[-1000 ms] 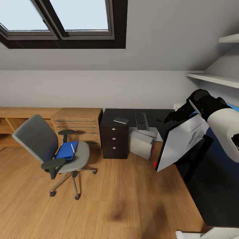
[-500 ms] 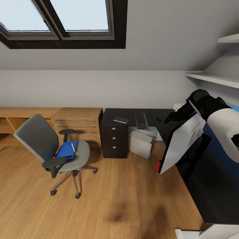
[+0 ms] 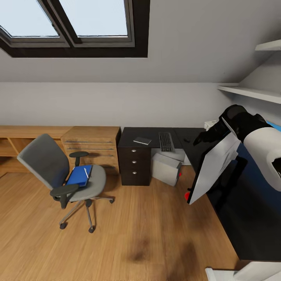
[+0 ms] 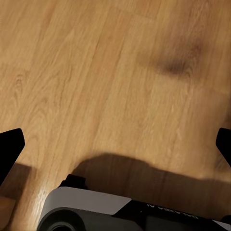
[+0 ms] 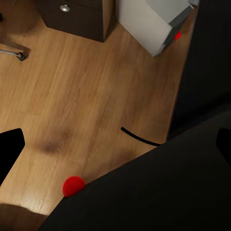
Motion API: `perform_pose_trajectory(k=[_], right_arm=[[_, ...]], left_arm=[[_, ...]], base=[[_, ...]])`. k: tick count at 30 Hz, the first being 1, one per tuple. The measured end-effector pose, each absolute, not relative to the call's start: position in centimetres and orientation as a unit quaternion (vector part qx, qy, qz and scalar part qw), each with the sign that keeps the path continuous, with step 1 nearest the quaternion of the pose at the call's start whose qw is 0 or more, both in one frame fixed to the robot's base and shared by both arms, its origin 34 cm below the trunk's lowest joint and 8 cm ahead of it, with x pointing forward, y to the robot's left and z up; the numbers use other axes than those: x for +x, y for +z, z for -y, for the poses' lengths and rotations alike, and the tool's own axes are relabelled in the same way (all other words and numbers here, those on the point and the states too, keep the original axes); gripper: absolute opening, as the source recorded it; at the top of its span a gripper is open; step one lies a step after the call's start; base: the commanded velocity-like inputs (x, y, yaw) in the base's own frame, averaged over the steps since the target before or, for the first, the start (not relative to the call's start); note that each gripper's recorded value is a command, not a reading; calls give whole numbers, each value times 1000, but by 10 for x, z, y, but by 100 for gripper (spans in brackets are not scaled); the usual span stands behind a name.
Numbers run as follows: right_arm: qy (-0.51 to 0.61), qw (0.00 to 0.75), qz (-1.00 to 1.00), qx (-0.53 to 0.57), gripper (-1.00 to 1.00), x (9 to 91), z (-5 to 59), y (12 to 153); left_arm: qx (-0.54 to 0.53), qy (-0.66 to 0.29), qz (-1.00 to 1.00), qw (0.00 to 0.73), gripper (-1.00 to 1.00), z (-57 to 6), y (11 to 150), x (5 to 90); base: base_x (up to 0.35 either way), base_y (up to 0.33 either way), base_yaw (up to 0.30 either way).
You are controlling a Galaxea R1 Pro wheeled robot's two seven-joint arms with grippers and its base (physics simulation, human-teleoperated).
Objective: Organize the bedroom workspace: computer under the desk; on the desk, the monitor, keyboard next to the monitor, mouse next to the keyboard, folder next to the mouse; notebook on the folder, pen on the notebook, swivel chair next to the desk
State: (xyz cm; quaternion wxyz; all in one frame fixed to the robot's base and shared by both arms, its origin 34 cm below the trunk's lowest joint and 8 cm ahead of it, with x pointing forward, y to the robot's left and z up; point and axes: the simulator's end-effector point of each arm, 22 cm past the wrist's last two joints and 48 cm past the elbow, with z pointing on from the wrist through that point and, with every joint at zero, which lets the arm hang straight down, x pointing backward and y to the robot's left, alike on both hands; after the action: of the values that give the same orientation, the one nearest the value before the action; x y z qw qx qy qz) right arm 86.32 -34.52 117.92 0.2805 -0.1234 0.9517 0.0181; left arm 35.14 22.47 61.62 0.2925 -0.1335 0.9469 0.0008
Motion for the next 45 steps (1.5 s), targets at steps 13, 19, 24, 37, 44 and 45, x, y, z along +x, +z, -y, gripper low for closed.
perform_pose_trajectory(k=[13, 19, 24, 37, 44, 45], right_arm=[[15, 327, -934, -146, 100, 875, 331, 1217], [60, 392, -910, -124, 100, 883, 331, 1267], [86, 449, -885, -93, 100, 886, 349, 1312], [77, 465, -879, -65, 100, 881, 387, 1324], [74, 465, -880, -60, 100, 879, 395, 1323], [75, 465, -880, -60, 100, 879, 395, 1323]], left_arm=[[-134, 1, -947, 292, 100, -225, 616, 352], [-134, 1, -947, 292, 100, -225, 616, 351], [-134, 1, -947, 292, 100, -225, 616, 351], [-134, 1, -947, 291, 100, -225, 616, 351], [-134, 1, -947, 291, 100, -225, 616, 351], [-134, 1, -947, 291, 100, -225, 616, 351]], base=[[0, 0, 0], [0, 0, 0], [0, 0, 0], [-161, -71, 0], [-280, -131, 0], [-283, -132, 0]])
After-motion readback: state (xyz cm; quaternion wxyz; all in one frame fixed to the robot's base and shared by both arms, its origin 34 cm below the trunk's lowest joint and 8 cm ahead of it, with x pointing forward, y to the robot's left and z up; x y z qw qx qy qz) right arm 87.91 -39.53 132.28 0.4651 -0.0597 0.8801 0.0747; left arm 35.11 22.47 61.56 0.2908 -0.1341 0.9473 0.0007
